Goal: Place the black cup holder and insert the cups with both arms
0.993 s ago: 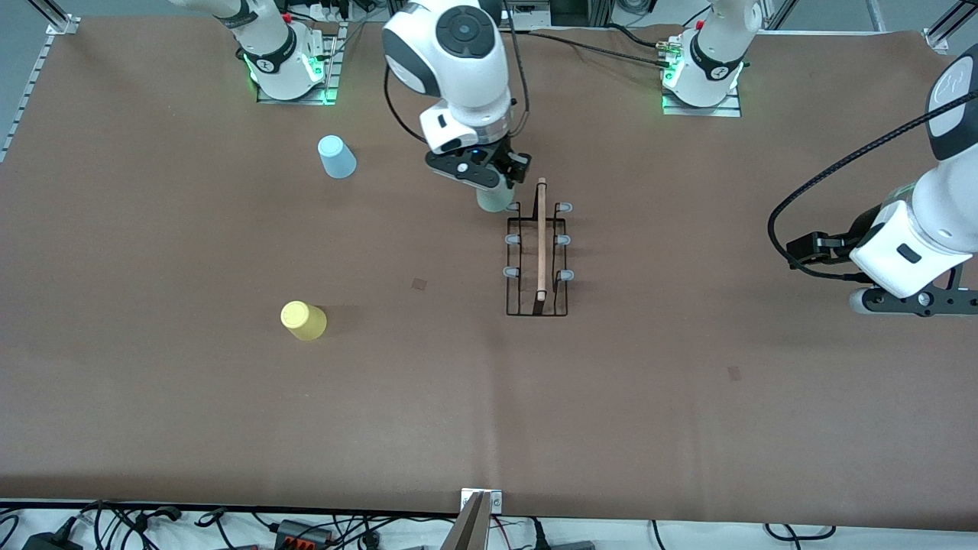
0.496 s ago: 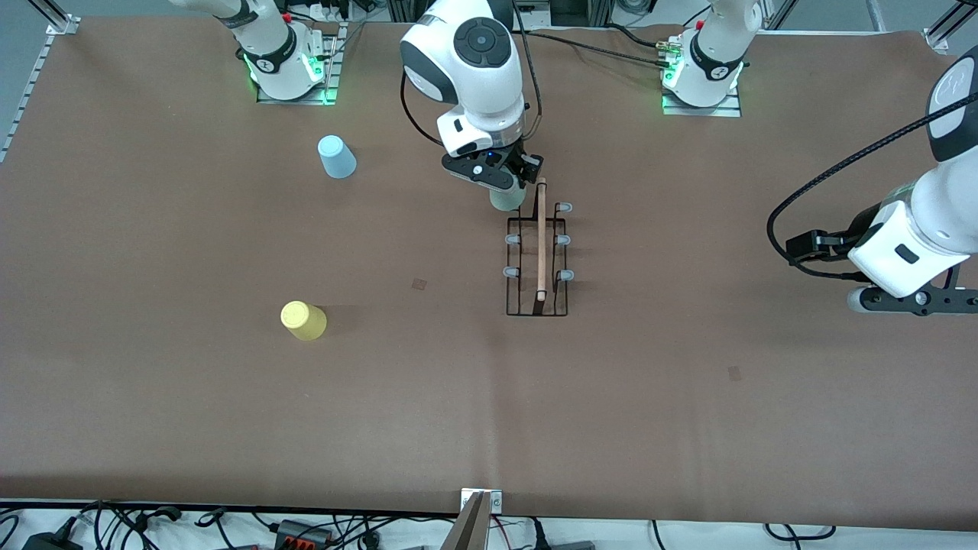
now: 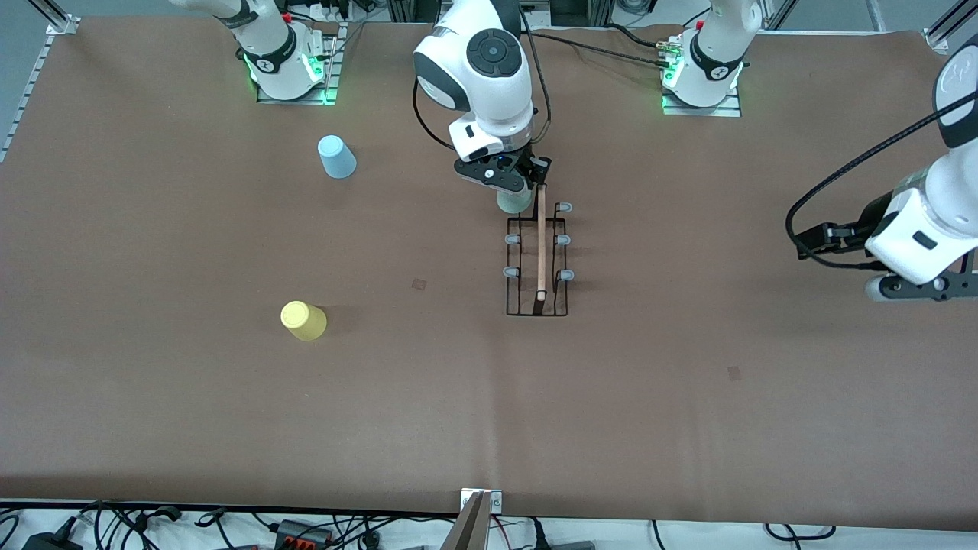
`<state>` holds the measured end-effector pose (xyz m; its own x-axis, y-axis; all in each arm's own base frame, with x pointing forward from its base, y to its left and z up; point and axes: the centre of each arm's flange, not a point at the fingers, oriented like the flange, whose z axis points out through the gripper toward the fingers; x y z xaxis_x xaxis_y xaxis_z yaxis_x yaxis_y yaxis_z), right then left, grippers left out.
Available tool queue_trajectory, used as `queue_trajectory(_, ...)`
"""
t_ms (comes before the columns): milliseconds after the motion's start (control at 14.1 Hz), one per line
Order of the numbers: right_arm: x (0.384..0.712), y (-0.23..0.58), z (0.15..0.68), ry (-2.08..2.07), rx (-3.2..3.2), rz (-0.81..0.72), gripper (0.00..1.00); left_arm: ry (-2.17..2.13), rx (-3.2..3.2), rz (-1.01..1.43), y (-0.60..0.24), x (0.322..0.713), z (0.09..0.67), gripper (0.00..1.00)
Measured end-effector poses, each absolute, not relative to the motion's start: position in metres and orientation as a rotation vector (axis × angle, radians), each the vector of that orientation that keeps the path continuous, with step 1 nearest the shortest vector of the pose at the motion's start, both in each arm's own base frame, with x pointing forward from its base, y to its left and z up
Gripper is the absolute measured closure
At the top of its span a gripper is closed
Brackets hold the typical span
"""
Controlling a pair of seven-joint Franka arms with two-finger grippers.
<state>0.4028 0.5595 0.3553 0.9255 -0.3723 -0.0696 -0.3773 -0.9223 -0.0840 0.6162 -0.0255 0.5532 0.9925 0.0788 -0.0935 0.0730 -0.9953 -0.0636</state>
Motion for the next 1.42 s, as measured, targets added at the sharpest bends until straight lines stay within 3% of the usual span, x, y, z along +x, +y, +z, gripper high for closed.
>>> queue_trajectory(284, 0.403, 0.561, 0.334, 0.57, -3.016, 0.075, 0.33, -0.133, -3.063, 0.13, -0.019, 0.573, 0.554, 0.0)
queue_trajectory(567, 0.405, 0.563, 0.331, 0.569, -3.002, 0.067, 0.32, -0.046, -3.068, 0.108, -0.027, 0.564, 0.558, 0.0)
queue_trajectory(851, 0.413, 0.56, 0.337, 0.582, -2.99, 0.054, 0.0, -0.039, -3.069, 0.103, -0.023, 0.564, 0.557, 0.0)
queue_trajectory(1134, 0.452, 0.526, 0.37, 0.602, -2.981, 0.023, 0.0, -0.044, -3.07, 0.105, -0.018, 0.564, 0.557, 0.0)
queue_trajectory(1418, 0.514, 0.42, 0.413, 0.392, -3.099, 0.057, 0.0, -0.039, -3.071, 0.107, -0.019, 0.564, 0.556, 0.0)
